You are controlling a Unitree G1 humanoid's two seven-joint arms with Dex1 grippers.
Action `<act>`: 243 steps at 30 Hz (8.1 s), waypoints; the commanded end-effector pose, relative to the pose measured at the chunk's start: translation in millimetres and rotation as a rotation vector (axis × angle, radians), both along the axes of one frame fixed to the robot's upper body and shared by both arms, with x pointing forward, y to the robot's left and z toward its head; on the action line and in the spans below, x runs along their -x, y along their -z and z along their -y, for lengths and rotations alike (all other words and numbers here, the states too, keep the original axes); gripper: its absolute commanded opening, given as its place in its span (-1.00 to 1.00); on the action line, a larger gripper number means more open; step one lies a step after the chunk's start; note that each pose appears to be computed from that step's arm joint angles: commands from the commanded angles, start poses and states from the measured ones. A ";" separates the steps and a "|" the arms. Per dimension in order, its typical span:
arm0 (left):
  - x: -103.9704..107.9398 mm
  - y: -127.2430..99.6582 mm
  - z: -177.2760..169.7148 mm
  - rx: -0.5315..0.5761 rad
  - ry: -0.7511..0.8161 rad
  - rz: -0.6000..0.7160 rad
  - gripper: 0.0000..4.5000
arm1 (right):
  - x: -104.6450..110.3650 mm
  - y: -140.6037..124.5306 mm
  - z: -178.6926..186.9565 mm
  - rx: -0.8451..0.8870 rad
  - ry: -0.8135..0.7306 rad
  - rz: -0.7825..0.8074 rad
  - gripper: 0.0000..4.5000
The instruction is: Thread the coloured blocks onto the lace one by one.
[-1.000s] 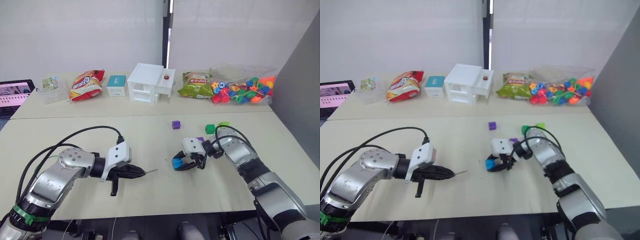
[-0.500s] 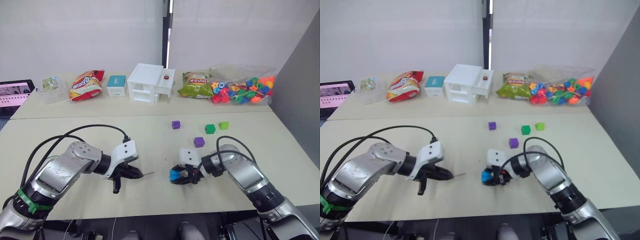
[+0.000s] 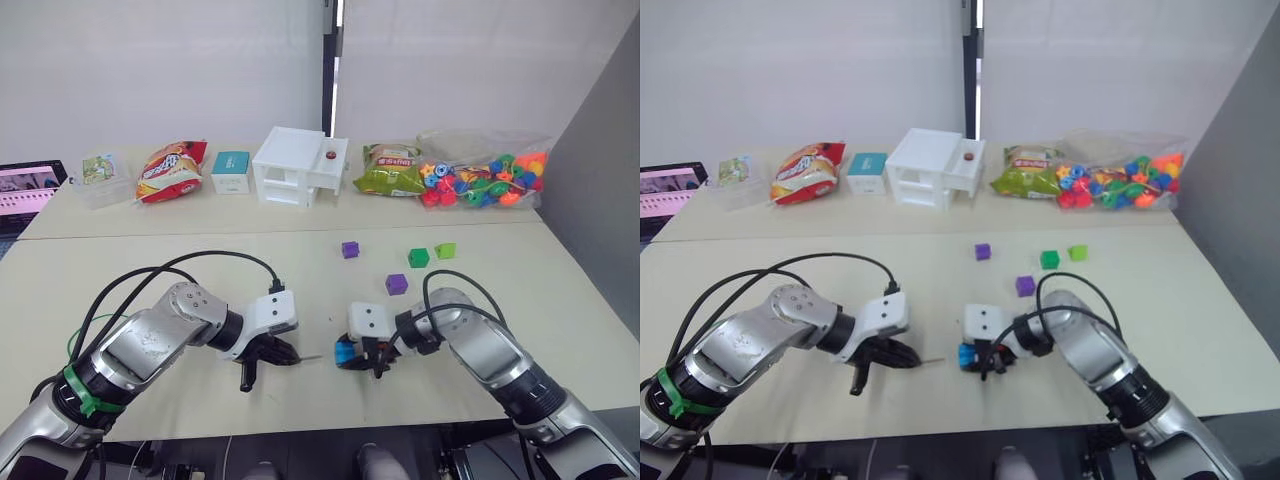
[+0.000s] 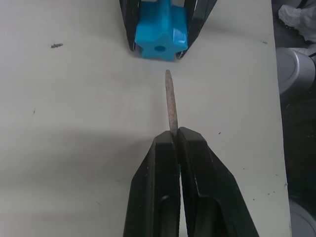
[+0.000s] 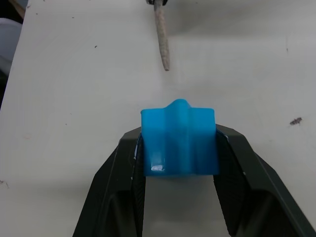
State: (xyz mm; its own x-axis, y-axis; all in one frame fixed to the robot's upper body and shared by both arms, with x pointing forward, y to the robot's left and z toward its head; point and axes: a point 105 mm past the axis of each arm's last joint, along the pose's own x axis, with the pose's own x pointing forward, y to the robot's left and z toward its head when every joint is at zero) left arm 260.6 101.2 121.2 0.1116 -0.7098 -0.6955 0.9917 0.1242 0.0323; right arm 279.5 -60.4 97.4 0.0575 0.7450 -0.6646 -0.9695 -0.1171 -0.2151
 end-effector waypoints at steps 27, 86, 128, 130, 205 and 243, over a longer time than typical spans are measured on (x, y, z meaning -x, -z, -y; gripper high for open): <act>-3.2 1.1 15.5 0.030 0.070 0.050 -1.00 | 4.5 5.8 -4.4 0.030 -0.057 -0.017 -0.39; -27.1 10.9 -3.1 0.217 0.101 0.217 0.59 | 3.4 15.5 -3.3 -0.024 0.181 -0.081 -0.39; -16.0 18.8 31.8 0.249 0.155 0.143 -0.45 | 1.7 10.4 -7.3 -0.036 0.191 -0.063 0.09; -13.5 12.3 29.0 0.249 0.164 0.117 -0.19 | -0.1 2.4 -7.5 -0.065 0.195 -0.052 0.37; -27.5 1.8 -233.9 -0.249 -0.324 0.247 -0.38 | 0.1 -21.5 39.5 0.019 0.065 0.108 -1.00; -26.9 6.8 23.5 0.188 0.103 0.263 0.95 | -1.6 -20.8 -7.0 0.040 0.105 0.085 -1.00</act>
State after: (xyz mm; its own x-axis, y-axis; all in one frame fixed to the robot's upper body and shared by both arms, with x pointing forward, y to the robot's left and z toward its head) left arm 285.4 80.7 105.3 0.1874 -0.8313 -0.5233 0.9698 0.0719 0.2331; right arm 282.9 -57.7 107.4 0.1834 0.6982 -0.6920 -0.9668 0.0006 -0.2556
